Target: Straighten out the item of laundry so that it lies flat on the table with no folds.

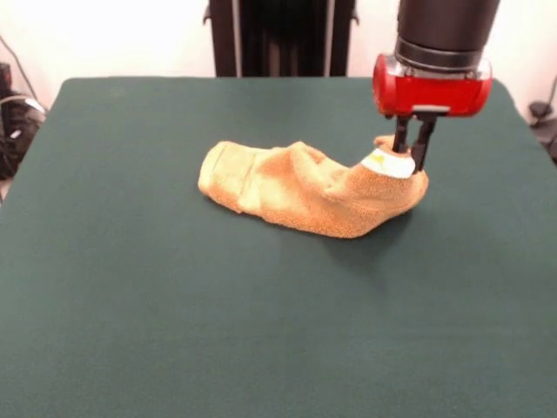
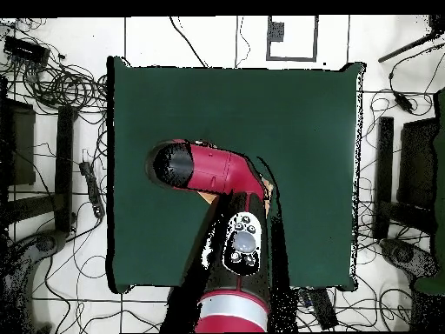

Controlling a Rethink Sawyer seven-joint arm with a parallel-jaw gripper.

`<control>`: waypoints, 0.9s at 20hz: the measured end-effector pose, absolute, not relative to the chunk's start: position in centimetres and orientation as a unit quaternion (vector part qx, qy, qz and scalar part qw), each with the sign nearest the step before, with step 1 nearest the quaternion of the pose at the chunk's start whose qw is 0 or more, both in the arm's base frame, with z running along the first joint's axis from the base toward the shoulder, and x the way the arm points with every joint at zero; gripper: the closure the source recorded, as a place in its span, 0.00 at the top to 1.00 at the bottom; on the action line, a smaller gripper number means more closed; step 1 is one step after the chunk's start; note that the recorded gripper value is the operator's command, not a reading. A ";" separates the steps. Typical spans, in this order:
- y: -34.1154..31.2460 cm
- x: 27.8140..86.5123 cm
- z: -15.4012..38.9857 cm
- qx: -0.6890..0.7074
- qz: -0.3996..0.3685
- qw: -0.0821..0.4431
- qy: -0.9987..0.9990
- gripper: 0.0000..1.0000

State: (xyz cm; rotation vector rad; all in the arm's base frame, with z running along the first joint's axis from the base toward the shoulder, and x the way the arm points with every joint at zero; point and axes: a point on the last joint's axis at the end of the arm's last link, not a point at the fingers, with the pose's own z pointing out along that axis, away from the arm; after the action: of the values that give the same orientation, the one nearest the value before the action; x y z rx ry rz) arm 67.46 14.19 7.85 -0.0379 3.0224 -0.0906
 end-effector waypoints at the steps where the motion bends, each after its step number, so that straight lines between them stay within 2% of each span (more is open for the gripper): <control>1: 14.1 67.4 7.9 -0.012 -0.031 0.058 0.998 0.00; 10: 11.8 67.0 8.8 -0.002 -0.051 0.028 0.998 0.00; 18: 11.0 67.0 9.1 0.002 -0.057 0.027 0.998 0.00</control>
State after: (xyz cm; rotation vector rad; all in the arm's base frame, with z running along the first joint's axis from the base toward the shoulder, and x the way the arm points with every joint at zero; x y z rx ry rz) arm 67.02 10.99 9.11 0.0067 3.0821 -0.1763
